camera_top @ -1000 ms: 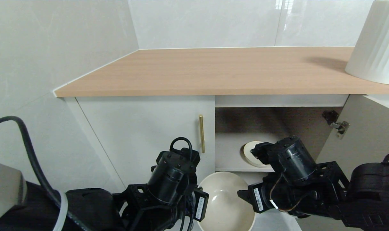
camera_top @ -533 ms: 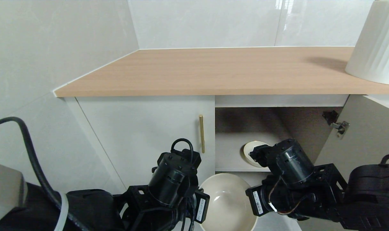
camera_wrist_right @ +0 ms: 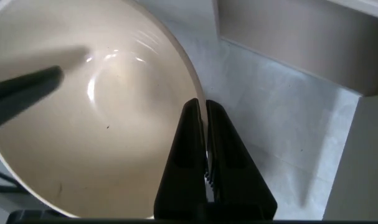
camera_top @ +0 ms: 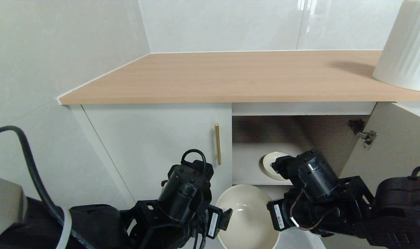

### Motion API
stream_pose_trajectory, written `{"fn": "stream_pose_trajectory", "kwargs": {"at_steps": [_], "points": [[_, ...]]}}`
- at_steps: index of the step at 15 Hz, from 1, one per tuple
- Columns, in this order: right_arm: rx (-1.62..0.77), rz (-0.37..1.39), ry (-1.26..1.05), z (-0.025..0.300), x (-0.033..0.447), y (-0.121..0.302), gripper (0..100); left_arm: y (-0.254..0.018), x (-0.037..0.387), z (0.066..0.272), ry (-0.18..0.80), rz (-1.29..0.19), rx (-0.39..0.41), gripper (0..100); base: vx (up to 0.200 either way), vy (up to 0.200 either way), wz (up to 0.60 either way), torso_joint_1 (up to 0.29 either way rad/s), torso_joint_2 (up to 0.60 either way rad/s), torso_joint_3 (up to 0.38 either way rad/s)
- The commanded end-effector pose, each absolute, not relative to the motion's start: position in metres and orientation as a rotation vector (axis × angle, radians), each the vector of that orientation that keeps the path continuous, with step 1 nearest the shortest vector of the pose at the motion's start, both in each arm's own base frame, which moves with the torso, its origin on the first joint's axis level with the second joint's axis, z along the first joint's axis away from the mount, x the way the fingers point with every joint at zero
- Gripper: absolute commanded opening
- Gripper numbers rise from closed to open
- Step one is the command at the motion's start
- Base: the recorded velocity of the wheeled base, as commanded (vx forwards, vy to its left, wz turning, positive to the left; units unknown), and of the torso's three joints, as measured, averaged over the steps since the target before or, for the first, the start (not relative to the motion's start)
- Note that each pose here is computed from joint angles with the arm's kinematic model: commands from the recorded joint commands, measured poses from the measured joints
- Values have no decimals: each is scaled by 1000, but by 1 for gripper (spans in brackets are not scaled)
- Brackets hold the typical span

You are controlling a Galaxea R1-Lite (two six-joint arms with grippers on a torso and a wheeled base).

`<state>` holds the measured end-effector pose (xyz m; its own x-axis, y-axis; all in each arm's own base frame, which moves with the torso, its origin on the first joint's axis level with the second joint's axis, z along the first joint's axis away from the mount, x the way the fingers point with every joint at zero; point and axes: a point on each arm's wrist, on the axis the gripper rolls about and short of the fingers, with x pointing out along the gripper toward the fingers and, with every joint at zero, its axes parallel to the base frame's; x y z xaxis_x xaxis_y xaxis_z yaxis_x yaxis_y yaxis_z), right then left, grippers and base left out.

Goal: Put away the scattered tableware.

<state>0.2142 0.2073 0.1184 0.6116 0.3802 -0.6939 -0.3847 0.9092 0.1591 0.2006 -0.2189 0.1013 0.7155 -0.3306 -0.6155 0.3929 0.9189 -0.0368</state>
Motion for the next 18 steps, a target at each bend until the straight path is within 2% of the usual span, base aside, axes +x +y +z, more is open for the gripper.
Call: {"fn": "stream_pose_trajectory", "kwargs": {"at_steps": [1,3,7,18], "points": [[0,385,813,107,224,207,0,-214,202,109,634,-378,77,100,0,0,0,0,0,0],[54,323,777,98,243,201,0,-211,202,115,618,-373,60,100,0,0,0,0,0,0],[260,69,654,82,291,168,0,-209,203,115,619,-366,59,100,0,0,0,0,0,0],[377,-145,535,66,364,118,0,-206,200,118,611,-369,55,100,0,0,0,0,0,0]]}}
